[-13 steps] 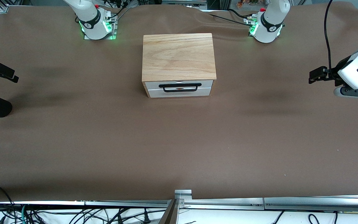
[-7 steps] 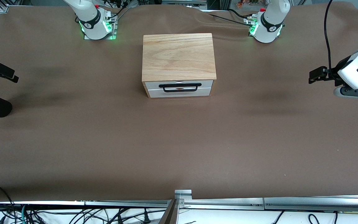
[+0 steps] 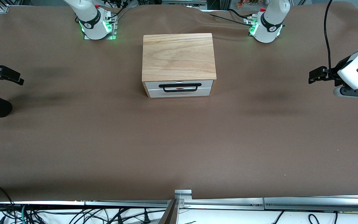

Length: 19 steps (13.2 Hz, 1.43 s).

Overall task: Pull top drawer with both arms simultaneously
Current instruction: 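Move both grippers toward the black drawer handle from either end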

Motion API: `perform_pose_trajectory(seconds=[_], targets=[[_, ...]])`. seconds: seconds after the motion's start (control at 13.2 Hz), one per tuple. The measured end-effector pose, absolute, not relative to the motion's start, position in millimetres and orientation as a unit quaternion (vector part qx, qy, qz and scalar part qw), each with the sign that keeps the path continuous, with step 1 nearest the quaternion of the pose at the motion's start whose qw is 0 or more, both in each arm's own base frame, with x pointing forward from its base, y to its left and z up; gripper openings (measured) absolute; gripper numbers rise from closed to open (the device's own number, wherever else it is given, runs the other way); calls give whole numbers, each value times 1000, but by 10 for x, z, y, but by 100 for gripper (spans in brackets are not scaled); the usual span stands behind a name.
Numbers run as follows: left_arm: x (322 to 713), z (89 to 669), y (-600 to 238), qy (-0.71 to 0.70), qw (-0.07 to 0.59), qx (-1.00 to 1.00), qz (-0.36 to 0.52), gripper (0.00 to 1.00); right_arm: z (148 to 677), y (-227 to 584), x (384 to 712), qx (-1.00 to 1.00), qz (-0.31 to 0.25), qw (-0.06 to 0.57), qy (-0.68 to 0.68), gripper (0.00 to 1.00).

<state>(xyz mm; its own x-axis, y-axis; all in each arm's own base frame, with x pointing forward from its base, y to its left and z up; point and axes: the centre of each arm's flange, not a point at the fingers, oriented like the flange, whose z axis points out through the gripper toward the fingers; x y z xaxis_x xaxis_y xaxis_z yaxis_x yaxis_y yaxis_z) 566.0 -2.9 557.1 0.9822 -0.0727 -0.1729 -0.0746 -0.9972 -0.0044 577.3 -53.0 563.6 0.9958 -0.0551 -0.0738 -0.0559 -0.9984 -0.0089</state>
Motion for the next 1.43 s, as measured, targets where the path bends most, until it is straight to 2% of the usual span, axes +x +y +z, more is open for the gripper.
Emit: perform_pose_trajectory(seconds=[0.3, 0.6, 0.98, 1.21, 1.43], targets=[[5662, 5553, -48, 37, 2, -995, 89, 100, 5292, -32, 5925, -998, 66, 6, -9, 100], [5732, 5358, -54, 36, -2, -994, 103, 100, 5217, 312, 5946, -995, 73, 65, -20, 100], [5893, 4613, -147, 18, -49, -995, 88, 100, 4788, 773, 6110, -961, 111, 253, 2, 100], [5837, 4098, -224, -4, -95, -990, 102, 100, 4177, 922, 6306, -916, 117, 382, -41, 100], [5753, 3734, -506, -33, -193, -971, 138, 100, 3569, 1003, 6411, -881, 126, 454, -50, 100]])
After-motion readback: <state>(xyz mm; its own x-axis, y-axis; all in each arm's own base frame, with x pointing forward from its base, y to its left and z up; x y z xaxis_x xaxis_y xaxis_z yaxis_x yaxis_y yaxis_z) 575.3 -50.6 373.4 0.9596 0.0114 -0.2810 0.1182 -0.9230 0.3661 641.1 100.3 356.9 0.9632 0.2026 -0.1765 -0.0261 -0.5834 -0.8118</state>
